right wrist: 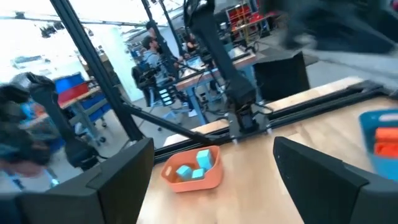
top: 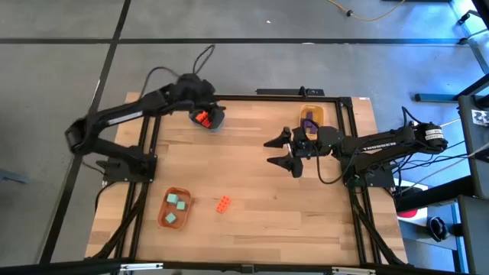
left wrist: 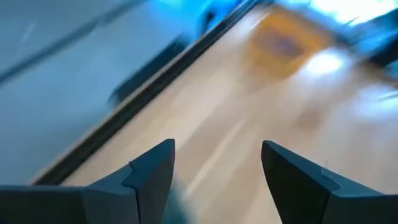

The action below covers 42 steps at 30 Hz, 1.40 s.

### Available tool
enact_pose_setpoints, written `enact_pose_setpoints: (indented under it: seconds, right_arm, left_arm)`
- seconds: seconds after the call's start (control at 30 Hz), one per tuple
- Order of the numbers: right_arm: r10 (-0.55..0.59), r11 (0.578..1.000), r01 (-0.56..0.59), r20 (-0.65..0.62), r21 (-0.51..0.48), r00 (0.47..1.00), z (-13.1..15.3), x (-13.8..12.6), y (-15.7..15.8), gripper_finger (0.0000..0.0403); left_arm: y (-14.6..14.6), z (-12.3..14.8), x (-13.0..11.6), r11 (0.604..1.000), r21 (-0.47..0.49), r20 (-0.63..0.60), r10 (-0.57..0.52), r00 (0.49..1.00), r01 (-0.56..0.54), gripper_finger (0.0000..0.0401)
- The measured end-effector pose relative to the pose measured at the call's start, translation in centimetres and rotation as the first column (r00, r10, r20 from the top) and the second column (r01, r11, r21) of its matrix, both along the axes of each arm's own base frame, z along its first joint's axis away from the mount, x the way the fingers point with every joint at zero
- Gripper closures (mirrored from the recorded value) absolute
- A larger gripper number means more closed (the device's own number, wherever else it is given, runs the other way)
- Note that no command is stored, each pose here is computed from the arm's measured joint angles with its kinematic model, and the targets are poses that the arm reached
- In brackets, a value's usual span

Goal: Sort & place blocks by color
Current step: Put the orange game piece into the blue bin

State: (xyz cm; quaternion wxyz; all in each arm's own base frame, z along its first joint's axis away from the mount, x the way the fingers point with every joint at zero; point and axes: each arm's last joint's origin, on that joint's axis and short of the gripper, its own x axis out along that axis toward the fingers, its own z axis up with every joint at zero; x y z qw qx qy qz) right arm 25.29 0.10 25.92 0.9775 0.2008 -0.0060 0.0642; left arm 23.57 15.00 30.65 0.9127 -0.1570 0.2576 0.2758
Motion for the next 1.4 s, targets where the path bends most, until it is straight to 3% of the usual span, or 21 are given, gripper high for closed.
enact_pose_setpoints:
  seconds: [0.1,0.2,0.37,0.47,0.77,1.4]
  right_arm:
    - [-0.012,0.999,0.013,0.009,-0.043,1.0,0.0,0.0,0.0,0.0071]
    - [-0.013,0.999,0.014,0.017,-0.051,1.0,0.1,0.0,0.0,0.0071]
    - [-0.012,0.999,0.013,0.034,-0.053,0.999,0.3,0.0,0.0,0.0071]
    - [-0.012,0.998,0.014,0.042,-0.053,0.999,0.3,0.0,0.0,0.0071]
    - [-0.012,0.998,0.015,0.051,-0.053,0.999,0.4,0.0,0.0,0.0071]
    - [-0.013,0.997,0.018,0.06,-0.076,0.998,0.5,0.0,0.0,0.0071]
  left_arm:
    - [-3.4,2.7,-0.2,0.99,0.089,0.179,-0.127,0.976,0.112,0.0171]
    - [-7.0,4.2,-0.6,0.97,0.161,0.357,-0.229,0.906,0.182,0.0171]
    - [-12.0,4.2,-1.8,0.942,0.232,0.568,-0.333,0.752,0.242,0.0171]
    - [-14.1,3.4,-2.5,0.935,0.239,0.615,-0.356,0.703,0.264,0.0171]
    - [-15.8,0.8,-3.2,0.942,0.208,0.591,-0.335,0.734,0.262,0.0171]
    - [-15.6,0.7,-3.2,0.928,0.229,0.58,-0.373,0.724,0.295,0.0171]
